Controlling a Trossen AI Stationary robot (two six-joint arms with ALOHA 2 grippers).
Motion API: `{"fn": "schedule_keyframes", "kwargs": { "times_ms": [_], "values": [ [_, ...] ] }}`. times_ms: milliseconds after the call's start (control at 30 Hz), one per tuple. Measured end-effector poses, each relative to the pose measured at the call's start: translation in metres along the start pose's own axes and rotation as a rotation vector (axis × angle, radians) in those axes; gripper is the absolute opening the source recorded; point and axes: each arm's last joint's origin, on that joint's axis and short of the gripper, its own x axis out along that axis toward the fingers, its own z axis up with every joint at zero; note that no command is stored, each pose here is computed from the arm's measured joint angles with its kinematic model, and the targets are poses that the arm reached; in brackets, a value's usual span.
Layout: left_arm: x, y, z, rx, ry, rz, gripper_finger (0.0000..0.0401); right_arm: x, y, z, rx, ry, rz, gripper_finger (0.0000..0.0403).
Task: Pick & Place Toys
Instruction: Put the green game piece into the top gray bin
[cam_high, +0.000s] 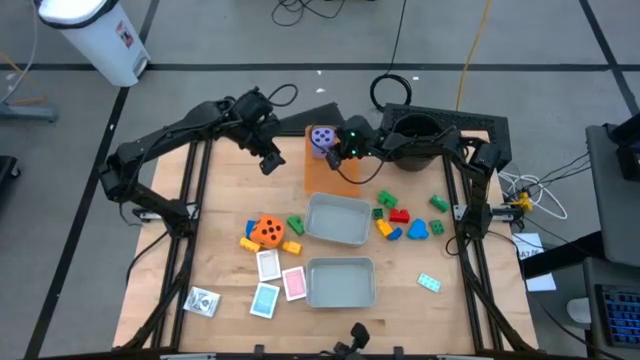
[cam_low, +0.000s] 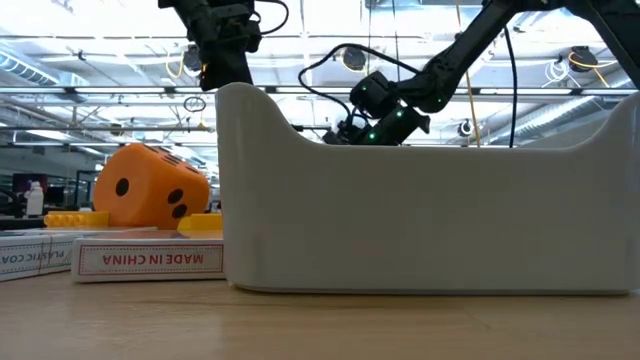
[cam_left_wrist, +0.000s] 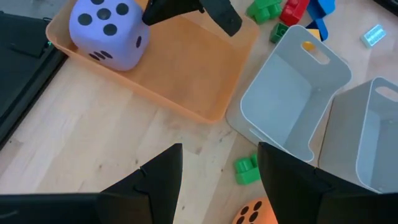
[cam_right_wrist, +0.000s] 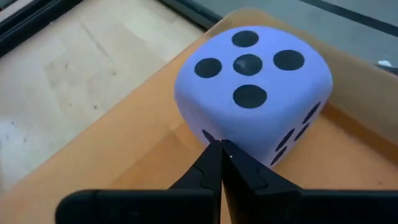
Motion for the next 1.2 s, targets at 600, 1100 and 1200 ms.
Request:
{"fn": "schedule_keyframes", "kwargs": {
  "times_ms": [600,1100,1200],
  "values": [
    [0.002,-0.007,0.001,-0.015,-0.007,-0.014,0.0212,-0.003,0.029,0.005,0.127,-0.012,0.307,0.0003],
    [-0.011,-0.040,-0.005,0.065,-0.151,-0.087,0.0211,-0.110,0.057,0.060,0.002,-0.235,0.325,0.0001],
    [-0.009,-0.046,-0.017,0.057,-0.248,-0.123,0.0211,-0.143,0.066,0.063,-0.056,-0.246,0.286,0.0001]
  ]
}}
